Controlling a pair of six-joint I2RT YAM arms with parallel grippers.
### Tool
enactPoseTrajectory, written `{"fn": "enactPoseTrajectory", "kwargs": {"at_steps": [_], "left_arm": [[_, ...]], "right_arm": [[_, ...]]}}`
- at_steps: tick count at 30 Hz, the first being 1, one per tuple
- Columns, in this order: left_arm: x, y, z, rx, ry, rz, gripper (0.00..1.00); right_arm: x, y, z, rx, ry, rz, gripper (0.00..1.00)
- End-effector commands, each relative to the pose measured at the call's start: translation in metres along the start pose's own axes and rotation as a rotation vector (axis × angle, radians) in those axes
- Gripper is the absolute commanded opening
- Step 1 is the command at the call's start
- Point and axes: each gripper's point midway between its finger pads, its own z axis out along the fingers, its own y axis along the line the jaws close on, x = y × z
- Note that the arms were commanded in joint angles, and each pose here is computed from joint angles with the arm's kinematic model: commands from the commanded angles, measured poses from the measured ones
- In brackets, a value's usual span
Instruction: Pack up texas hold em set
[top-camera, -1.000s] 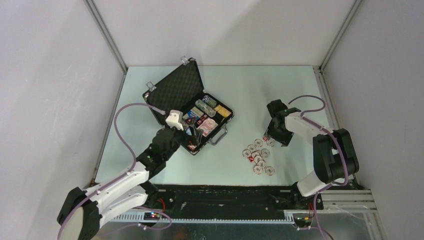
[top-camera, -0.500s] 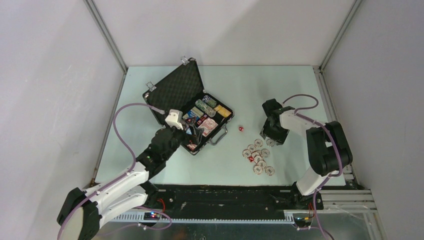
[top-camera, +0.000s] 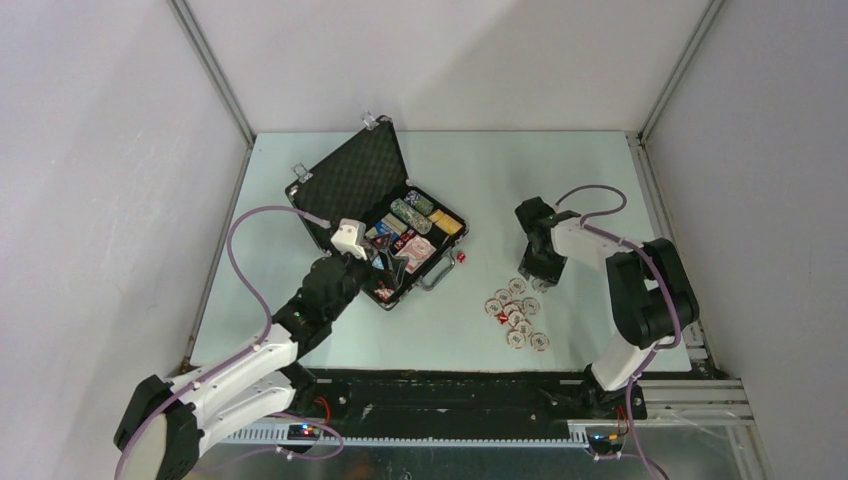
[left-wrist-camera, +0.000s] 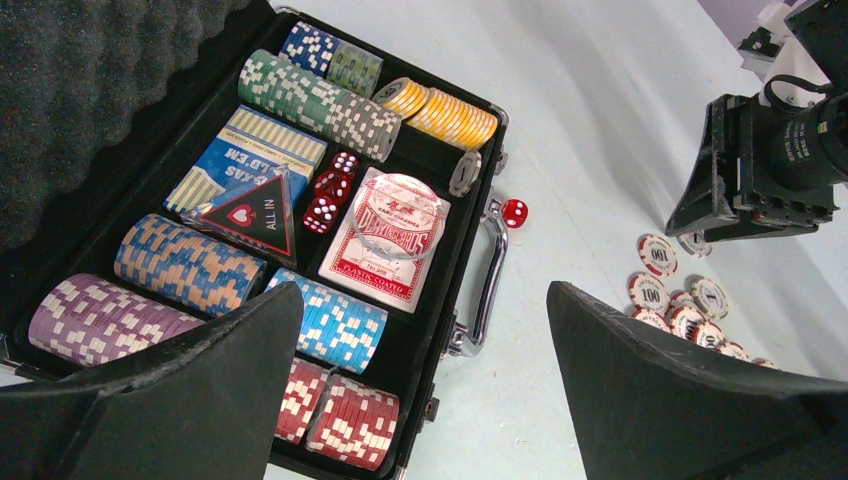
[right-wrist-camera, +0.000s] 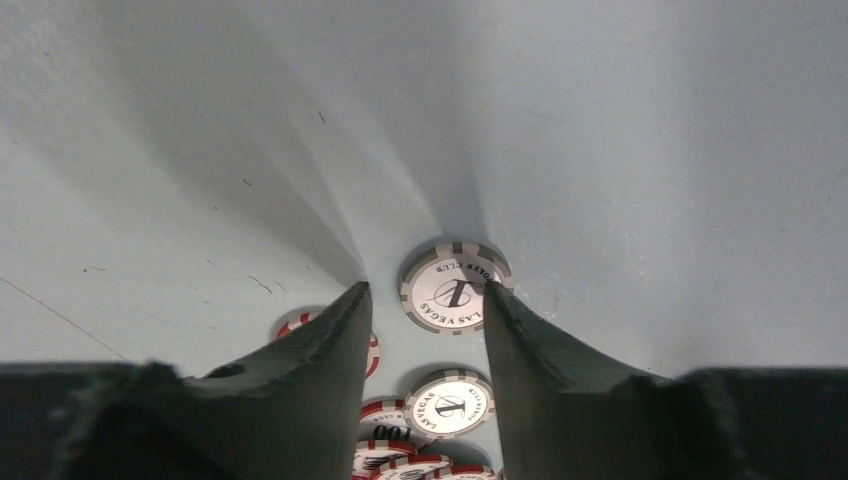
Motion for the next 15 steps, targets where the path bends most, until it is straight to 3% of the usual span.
{"fn": "enactPoseTrajectory", "kwargs": {"at_steps": [1,3,8,10,13,15], "left_arm": [[-0.011,-0.005,0.001,0.021,-0.041,0.018,1.0],[-0.011,-0.005,0.001,0.022,-0.038,0.018,1.0],[-0.003,-0.015,0.007,0.078,0.001,0.027,1.0],[-0.002,-0.017,0.009,0.084,0.012,0.027,1.0],[-0.002,-0.018,0.009,0.093,0.011,0.026,1.0],[-0.001,-0.019,0.009,0.095,0.012,0.026,1.0]], "right_arm": [[0.018,-0.013,0.01,0.061,0.063,-0.049,0.41],[0.019,-0.011,0.008,0.045,0.072,-0.053,0.34],[0.015,-0.009,-0.003,0.012,0.059,-0.05,0.32],[0.011,-0.011,-0.01,0.006,0.044,-0.044,0.37],[0.009,-0.014,-0.014,0.002,0.041,-0.04,0.56],[0.008,-0.016,-0.012,0.007,0.048,-0.04,0.6]]}}
